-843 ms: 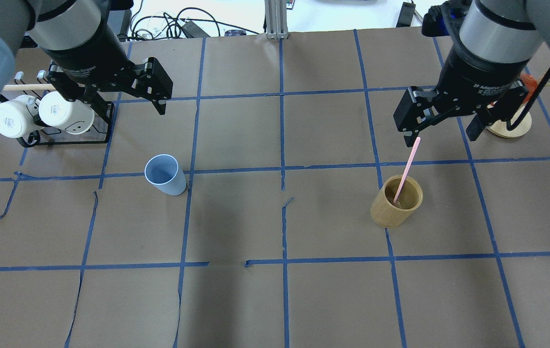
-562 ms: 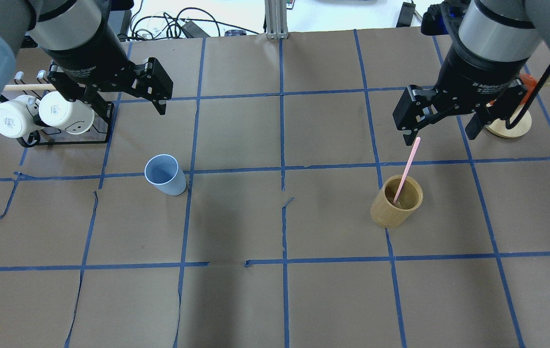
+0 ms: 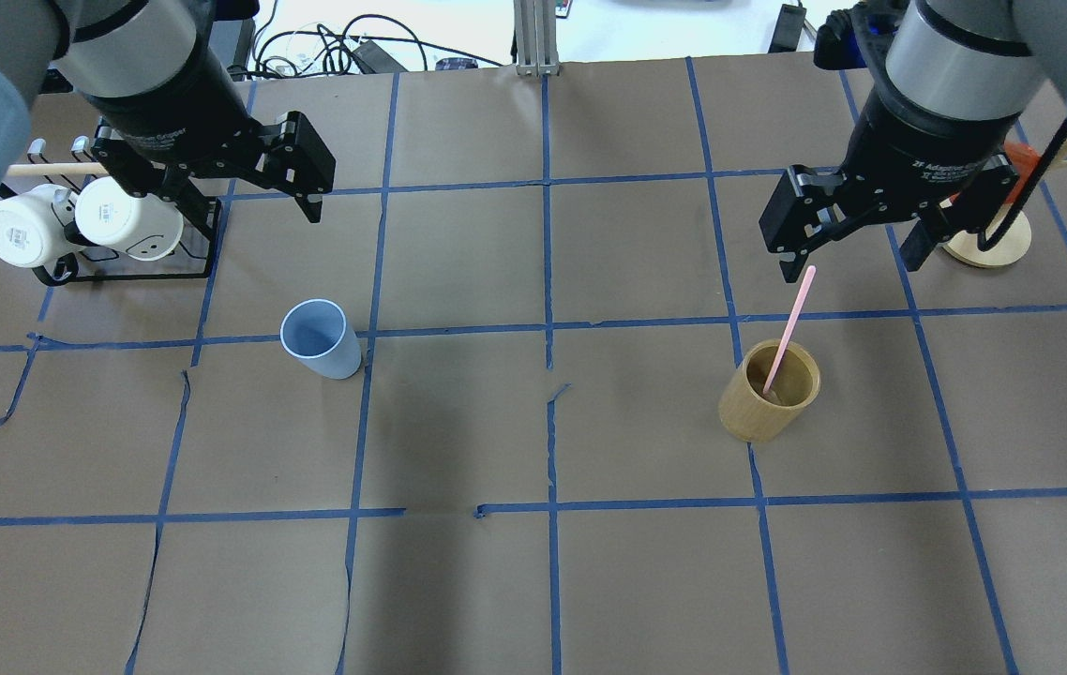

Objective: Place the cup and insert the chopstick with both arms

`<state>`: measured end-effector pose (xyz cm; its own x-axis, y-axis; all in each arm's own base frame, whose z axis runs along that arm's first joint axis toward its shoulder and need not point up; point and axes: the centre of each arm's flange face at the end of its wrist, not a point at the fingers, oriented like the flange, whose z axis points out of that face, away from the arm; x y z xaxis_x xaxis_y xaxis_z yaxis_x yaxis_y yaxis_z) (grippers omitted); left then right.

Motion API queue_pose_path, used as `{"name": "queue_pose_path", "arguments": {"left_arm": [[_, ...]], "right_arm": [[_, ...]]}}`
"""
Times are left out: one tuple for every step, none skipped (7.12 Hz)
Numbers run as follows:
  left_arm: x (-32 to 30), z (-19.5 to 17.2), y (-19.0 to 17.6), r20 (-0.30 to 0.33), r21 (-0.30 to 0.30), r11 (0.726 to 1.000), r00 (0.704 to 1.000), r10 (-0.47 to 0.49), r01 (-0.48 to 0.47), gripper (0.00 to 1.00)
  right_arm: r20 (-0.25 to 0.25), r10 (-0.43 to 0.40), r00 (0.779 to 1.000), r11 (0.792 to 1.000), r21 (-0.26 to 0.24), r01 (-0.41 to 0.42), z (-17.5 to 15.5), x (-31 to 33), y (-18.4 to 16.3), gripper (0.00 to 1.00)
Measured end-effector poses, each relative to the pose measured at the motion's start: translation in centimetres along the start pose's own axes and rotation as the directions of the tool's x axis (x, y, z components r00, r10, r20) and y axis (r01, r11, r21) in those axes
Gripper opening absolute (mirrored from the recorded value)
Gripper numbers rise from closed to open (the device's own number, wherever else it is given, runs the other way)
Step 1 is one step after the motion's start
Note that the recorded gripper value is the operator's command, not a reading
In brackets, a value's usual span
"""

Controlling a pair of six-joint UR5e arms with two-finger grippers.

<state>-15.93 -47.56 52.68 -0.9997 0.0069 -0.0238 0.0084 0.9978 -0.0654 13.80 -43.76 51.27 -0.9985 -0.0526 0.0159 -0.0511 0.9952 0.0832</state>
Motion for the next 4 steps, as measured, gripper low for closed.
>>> {"name": "queue_pose_path", "arguments": {"left_arm": [[0.0, 0.0, 0.0, 0.0, 0.0, 1.0, 1.0, 0.0, 0.0, 1.0], [0.0, -0.02, 0.01, 0.0, 0.0, 1.0, 1.0, 0.0, 0.0, 1.0], [-0.01, -0.02, 0.02, 0.001, 0.0, 1.0, 1.0, 0.0, 0.0, 1.0], [-0.01, 0.01, 0.01, 0.001, -0.001, 1.0, 1.0, 0.0, 0.0, 1.0]], "right_arm": [[0.0, 0.002, 1.0, 1.0, 0.002, -0.002, -0.08, 0.0, -0.01, 1.0], [-0.001, 0.004, 1.0, 1.0, 0.001, -0.004, -0.04, 0.01, -0.03, 1.0], [-0.001, 0.004, 1.0, 1.0, -0.002, -0.004, 0.12, 0.0, -0.06, 1.0], [-0.001, 0.004, 1.0, 1.0, -0.005, -0.004, 0.23, 0.0, -0.08, 1.0]]}}
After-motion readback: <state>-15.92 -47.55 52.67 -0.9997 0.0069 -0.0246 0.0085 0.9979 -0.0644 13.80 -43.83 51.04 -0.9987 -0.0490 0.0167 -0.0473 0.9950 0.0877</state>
